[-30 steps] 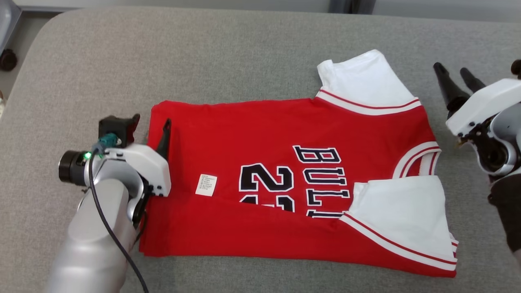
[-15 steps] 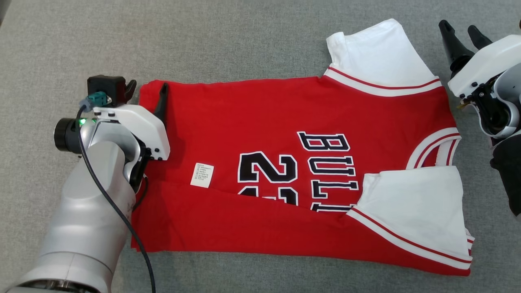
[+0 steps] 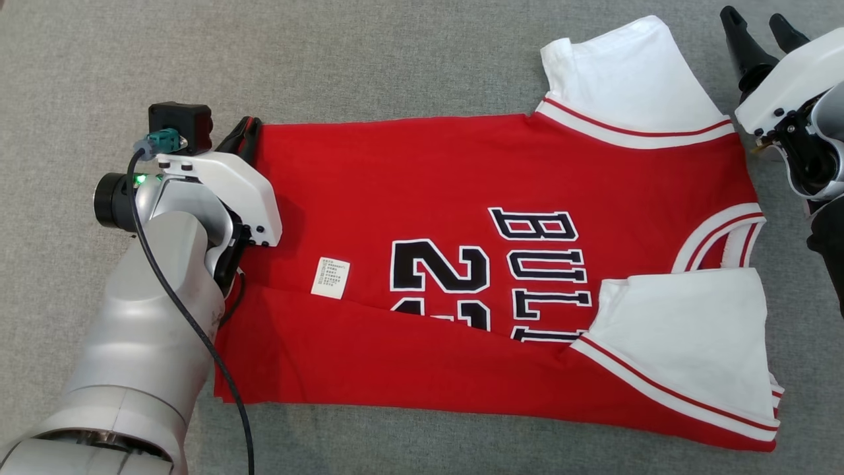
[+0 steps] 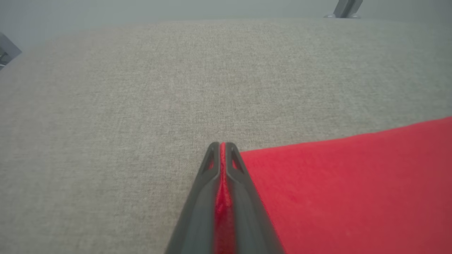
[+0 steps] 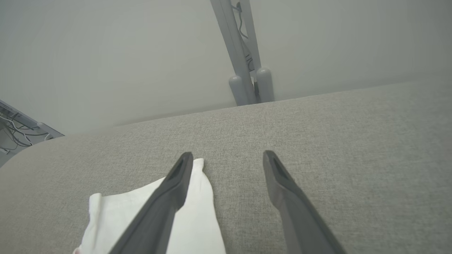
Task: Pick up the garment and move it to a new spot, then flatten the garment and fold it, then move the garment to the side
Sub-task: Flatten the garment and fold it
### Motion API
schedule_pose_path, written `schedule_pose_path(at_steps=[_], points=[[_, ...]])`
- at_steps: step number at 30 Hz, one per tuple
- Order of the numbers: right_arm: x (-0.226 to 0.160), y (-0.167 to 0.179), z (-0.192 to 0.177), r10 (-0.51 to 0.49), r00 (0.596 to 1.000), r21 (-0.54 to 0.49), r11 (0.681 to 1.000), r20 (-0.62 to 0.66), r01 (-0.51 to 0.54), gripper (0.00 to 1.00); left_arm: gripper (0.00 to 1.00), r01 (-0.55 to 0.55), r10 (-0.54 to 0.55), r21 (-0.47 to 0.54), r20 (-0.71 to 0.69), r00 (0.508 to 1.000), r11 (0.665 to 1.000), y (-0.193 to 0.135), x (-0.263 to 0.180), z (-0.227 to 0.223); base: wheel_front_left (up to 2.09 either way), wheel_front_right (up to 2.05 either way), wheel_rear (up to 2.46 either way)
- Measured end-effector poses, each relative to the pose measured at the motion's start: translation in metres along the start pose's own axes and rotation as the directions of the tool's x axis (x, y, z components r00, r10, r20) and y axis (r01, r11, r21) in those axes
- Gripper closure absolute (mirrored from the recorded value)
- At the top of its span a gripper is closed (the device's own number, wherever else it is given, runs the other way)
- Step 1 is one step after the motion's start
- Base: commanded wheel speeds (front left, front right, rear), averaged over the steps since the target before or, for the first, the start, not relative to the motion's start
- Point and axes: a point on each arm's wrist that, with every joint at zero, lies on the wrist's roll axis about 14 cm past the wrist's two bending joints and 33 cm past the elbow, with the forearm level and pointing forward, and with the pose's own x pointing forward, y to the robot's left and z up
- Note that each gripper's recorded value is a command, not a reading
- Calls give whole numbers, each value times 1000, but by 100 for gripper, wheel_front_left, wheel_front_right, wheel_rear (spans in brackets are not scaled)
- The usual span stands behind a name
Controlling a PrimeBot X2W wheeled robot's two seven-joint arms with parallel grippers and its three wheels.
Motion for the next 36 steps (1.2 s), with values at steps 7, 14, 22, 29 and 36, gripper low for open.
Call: schedule_pose_path(at_steps=[7, 14, 22, 29, 36], points=[[10, 6, -5, 17, 999, -21, 1000, -41, -18, 0, 100, 1, -1, 3, 9, 1000, 1000, 1, 0, 1, 0, 0, 0], [24, 16, -14, 43, 991, -64, 997, -123, -52, 0, 100, 5, -5, 19, 5, 1000, 1000, 2, 0, -3, 0, 0, 0], [37, 21, -27, 44, 976, -109, 992, -212, -68, 0, 100, 10, -10, 26, 1, 1000, 1000, 4, 0, -5, 0, 0, 0], [40, 24, -32, 48, 970, -132, 988, -240, -82, 0, 100, 16, -16, 24, 0, 1000, 1000, 3, 0, -6, 0, 0, 0], [45, 24, -34, 47, 965, -137, 987, -256, -84, 0, 100, 23, -23, 19, -1, 1000, 1000, 2, 1, -8, 0, 0, 0]])
